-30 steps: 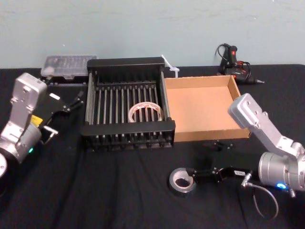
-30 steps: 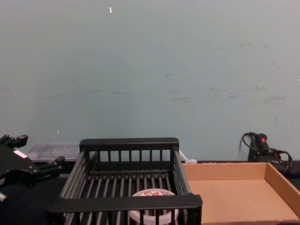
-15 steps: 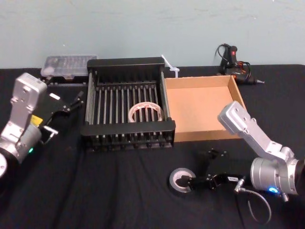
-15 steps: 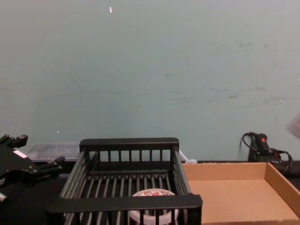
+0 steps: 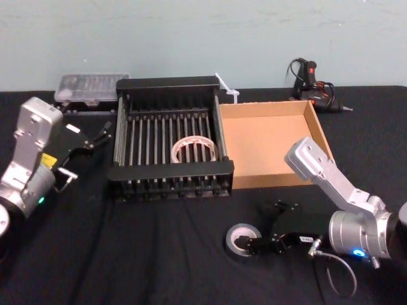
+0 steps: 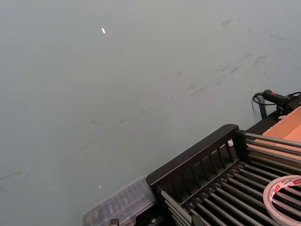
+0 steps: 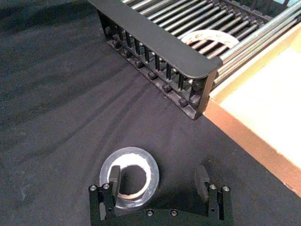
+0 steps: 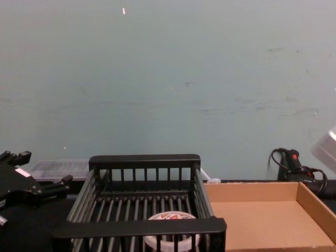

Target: Pick up the white tape and place it into the black box , Pick up the silver tape and place it into the brown box.

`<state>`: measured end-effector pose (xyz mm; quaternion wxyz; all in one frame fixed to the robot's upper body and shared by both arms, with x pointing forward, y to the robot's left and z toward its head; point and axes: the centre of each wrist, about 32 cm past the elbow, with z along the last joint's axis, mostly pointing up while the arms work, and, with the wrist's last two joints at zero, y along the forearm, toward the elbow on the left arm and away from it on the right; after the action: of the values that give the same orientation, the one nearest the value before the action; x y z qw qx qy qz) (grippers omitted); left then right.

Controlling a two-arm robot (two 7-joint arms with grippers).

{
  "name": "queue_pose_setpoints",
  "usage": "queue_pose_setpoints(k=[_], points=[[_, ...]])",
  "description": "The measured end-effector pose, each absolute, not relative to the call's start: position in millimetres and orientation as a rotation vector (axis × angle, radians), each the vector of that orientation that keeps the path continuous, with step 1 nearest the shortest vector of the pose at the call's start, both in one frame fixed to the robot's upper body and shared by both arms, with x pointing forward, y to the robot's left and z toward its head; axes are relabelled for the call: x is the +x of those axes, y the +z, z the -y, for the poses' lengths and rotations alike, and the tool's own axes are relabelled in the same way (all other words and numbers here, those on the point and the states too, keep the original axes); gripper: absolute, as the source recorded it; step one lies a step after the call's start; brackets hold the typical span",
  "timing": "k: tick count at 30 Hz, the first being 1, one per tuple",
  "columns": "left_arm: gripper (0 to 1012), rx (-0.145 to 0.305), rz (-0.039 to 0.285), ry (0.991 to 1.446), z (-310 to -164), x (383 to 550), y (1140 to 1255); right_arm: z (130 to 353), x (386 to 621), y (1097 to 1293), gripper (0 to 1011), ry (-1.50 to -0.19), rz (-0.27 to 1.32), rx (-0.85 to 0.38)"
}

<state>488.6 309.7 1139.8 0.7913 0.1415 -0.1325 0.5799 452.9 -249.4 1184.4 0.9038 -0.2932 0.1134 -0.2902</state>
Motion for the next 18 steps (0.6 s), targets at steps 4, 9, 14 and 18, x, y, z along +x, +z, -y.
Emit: queue_pose_setpoints(k=[4,9,14,18], points=[[1001,0.305,0.285,1.248,-309.7,488.6,1139.8,247.7,454.4,1182.5,1002,-0.599,-0.238,-0.608],[1001,0.304,0.285,1.248,-309.7,488.6,1139.8,245.4,456.2,1180.6,1002,-0.599,-0.240,-0.611],[1001,0.304,0.285,1.248,-309.7,488.6,1139.8,243.6,458.4,1178.1,1002,-0.601,-0.241,-0.614],[1001,0.304,0.285,1.248,-309.7,488.6,1139.8,243.0,459.8,1176.6,1002,-0.604,-0.242,-0.618]])
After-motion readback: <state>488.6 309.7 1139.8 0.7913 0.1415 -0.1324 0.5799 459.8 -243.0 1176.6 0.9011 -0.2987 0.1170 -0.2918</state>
